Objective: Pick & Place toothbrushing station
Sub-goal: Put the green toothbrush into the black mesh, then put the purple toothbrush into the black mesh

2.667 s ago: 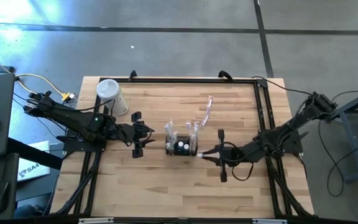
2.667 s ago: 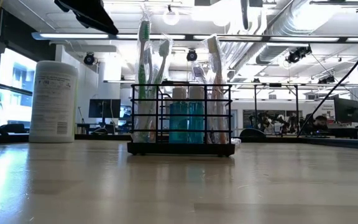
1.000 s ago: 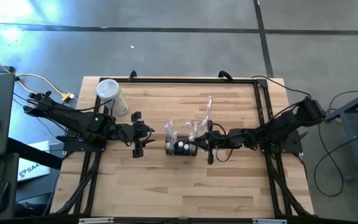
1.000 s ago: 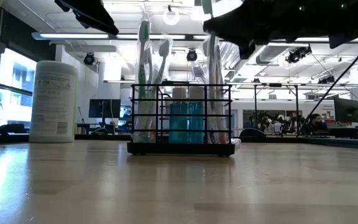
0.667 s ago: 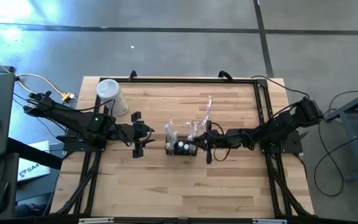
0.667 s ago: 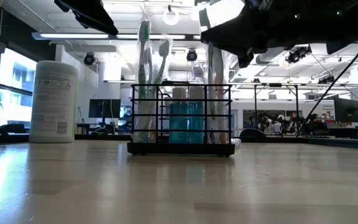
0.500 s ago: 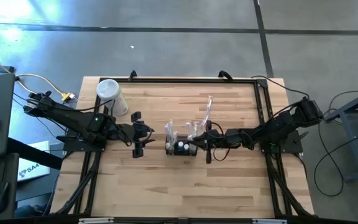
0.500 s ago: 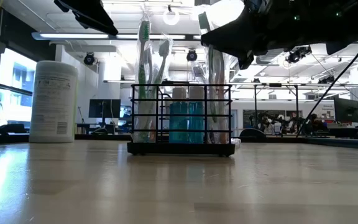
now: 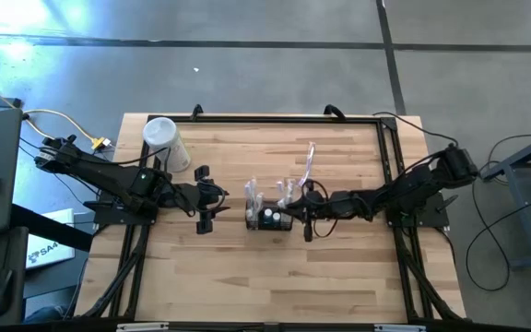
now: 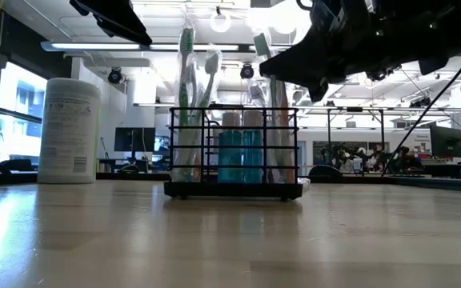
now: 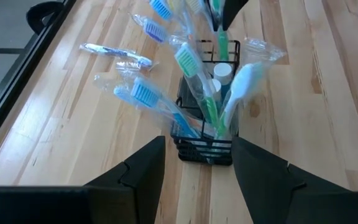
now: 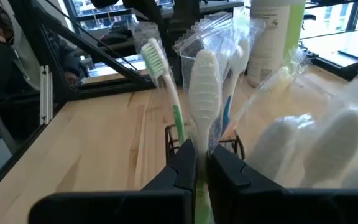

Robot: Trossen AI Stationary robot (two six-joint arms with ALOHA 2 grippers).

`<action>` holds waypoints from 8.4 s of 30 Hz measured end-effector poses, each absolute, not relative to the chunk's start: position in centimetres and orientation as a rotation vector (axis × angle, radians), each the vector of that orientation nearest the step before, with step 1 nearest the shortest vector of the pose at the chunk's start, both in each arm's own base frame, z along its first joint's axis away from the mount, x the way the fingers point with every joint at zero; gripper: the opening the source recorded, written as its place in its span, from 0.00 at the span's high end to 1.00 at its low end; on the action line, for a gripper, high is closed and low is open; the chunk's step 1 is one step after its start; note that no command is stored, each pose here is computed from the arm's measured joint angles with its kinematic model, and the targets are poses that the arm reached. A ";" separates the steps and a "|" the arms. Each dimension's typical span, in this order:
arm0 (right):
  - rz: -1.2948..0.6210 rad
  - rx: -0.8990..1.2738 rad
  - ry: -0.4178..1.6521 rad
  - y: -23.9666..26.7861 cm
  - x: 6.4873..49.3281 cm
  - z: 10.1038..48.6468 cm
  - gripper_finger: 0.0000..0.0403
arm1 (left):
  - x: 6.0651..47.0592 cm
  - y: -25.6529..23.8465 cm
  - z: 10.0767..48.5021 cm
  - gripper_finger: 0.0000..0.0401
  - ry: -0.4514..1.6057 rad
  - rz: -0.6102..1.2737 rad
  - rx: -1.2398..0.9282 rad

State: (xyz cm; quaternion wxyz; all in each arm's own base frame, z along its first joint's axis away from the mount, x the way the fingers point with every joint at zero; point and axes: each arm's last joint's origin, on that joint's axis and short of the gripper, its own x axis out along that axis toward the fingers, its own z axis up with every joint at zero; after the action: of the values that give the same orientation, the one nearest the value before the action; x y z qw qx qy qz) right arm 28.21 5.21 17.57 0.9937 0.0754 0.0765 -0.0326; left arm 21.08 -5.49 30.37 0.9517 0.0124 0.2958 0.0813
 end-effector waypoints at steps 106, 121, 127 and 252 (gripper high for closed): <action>-0.125 -0.302 1.098 -10.3 25.8 17.3 0.50 | 21.1 -5.5 30.4 0.55 0.603 0.166 0.022; -0.025 -0.398 1.130 -10.7 27.4 14.3 0.52 | 21.1 -5.5 30.4 0.55 0.599 0.163 0.029; 0.010 -0.432 1.145 -10.8 27.7 13.4 0.54 | 21.1 -5.5 30.4 0.55 0.600 0.172 0.037; -0.098 -0.332 -0.047 10.5 27.6 29.4 0.99 | 31.8 -10.1 34.1 0.21 -0.126 0.045 0.183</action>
State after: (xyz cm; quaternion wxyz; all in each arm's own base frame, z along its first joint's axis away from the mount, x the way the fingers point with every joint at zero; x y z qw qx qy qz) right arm 27.65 10.52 29.38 0.9847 -0.1654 -0.0232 -0.0488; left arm 31.81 -10.12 34.06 0.9936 0.0912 -0.0630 0.0222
